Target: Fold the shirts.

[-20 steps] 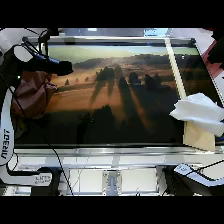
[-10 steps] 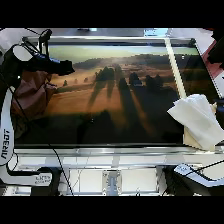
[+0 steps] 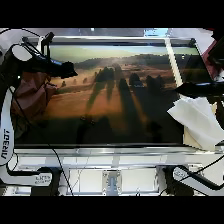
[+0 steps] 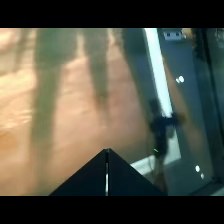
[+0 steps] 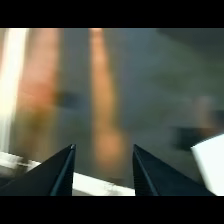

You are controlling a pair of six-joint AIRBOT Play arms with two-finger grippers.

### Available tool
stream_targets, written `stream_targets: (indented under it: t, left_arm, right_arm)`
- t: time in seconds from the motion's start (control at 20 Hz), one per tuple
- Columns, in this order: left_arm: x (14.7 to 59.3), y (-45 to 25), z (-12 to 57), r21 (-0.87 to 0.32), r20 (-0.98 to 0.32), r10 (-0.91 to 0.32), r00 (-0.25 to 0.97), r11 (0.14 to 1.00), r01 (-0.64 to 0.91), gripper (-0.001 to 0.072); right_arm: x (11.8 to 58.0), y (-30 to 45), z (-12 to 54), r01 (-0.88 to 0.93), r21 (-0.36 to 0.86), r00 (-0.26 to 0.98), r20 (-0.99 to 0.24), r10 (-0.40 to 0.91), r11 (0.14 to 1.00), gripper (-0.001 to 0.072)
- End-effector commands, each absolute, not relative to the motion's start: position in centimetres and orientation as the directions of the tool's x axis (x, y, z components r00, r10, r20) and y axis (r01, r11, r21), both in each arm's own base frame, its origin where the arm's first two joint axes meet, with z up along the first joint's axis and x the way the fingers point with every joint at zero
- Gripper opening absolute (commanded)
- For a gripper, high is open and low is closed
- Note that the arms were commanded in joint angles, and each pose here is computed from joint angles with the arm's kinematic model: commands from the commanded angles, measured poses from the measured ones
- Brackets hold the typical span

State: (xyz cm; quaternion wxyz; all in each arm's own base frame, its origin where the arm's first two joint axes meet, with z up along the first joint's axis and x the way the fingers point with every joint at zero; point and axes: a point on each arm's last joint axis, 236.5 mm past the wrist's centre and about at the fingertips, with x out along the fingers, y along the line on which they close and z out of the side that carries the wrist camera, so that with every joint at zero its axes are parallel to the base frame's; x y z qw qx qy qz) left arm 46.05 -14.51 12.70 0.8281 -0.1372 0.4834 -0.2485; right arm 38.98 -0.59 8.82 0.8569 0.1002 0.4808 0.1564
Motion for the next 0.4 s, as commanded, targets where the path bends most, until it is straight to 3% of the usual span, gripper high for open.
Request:
stream_targets:
  t: [0.0, 0.35]
  left_arm:
    - [45.2, -14.8, 12.6, -0.482, -0.741, -0.557, 0.376, 0.83, 0.281, 0.0014]
    - [45.2, -14.8, 12.5, -0.479, -0.742, -0.556, 0.374, 0.83, 0.284, 0.0014]
  right_arm:
    - [40.8, 0.6, 7.2, -0.327, -0.011, 0.51, -0.844, 0.167, 0.945, 0.0399]
    - [40.4, 6.0, 7.3, -0.447, -0.002, 0.485, -0.841, 0.24, 0.895, 0.04]
